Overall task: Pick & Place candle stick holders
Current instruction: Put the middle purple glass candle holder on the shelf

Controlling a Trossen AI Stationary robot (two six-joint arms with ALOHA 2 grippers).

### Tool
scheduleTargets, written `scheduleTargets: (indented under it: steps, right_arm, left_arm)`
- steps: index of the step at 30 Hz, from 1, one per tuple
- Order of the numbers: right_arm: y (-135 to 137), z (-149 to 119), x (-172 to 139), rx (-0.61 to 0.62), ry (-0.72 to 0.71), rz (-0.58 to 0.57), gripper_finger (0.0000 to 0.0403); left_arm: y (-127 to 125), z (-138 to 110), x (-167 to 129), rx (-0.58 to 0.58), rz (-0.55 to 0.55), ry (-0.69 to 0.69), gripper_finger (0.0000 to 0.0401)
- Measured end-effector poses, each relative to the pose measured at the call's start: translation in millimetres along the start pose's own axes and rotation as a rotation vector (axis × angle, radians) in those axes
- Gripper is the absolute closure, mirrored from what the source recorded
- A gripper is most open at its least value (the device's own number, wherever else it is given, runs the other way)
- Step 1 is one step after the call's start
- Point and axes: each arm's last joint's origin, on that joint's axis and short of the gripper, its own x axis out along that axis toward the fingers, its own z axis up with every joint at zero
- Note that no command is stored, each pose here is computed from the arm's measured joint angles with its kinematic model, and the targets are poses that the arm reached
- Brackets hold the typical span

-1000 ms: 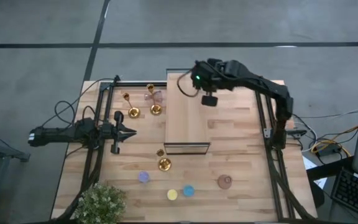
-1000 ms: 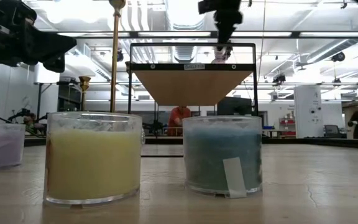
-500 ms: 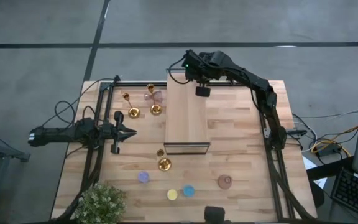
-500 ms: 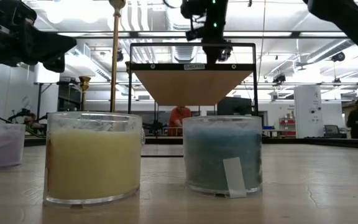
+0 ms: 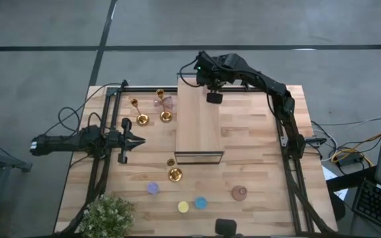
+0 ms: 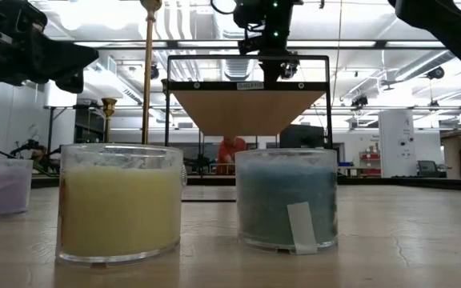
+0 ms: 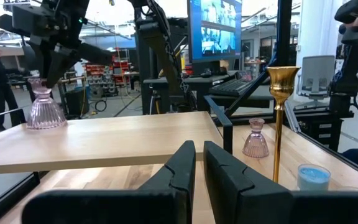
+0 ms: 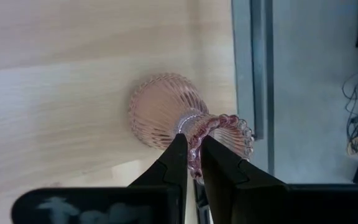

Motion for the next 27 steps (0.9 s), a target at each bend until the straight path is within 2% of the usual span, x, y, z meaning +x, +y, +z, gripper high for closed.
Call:
scheduleTargets:
  steps: [27]
  right_arm:
    - [-2.3,3.0,0.3,0.018,-0.032,-0.016,0.0369]
  left_arm:
    - [0.0,0.0,0.0,0.000,0.000,0.000,0.0364]
